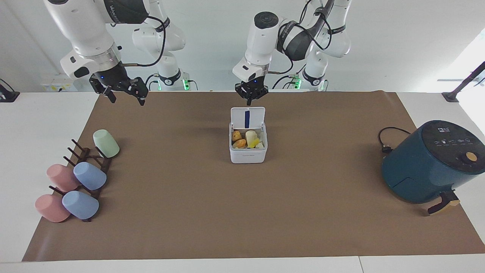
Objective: Close trash can lid
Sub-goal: 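Push the open lid down over the can with the left gripper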
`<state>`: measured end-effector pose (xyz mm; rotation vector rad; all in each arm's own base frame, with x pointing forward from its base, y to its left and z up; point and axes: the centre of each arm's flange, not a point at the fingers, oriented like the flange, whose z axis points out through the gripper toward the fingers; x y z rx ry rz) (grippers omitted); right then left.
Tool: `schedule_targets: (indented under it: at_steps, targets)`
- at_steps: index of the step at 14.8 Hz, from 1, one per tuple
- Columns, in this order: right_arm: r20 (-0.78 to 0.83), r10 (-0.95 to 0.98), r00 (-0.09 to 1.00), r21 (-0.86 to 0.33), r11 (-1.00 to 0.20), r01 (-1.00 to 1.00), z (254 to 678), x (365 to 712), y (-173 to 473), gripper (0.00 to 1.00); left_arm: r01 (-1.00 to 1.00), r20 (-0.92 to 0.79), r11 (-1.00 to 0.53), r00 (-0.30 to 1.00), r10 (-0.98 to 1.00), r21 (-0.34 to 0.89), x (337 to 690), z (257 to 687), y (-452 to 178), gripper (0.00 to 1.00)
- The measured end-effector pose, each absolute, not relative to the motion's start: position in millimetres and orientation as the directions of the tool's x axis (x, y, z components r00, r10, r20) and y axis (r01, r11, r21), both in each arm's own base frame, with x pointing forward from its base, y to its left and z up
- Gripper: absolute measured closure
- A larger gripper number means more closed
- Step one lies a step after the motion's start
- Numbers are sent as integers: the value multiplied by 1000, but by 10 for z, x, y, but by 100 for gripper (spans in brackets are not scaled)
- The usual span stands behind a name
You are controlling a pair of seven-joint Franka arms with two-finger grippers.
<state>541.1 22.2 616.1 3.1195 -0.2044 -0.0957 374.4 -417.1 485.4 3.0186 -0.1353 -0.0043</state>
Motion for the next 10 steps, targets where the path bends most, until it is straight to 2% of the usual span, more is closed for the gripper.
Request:
schedule_targets:
  at_steps: [6,10]
  targets:
    - [-60,-131,990,18,-991,-130,6161,5411,222,0,-45,22,-989,999,-42,138,3979,4909,-4039,99]
    - [-60,-131,990,18,-991,-130,6161,5411,222,0,2,39,-988,999,8,155,4279,4959,-3936,99]
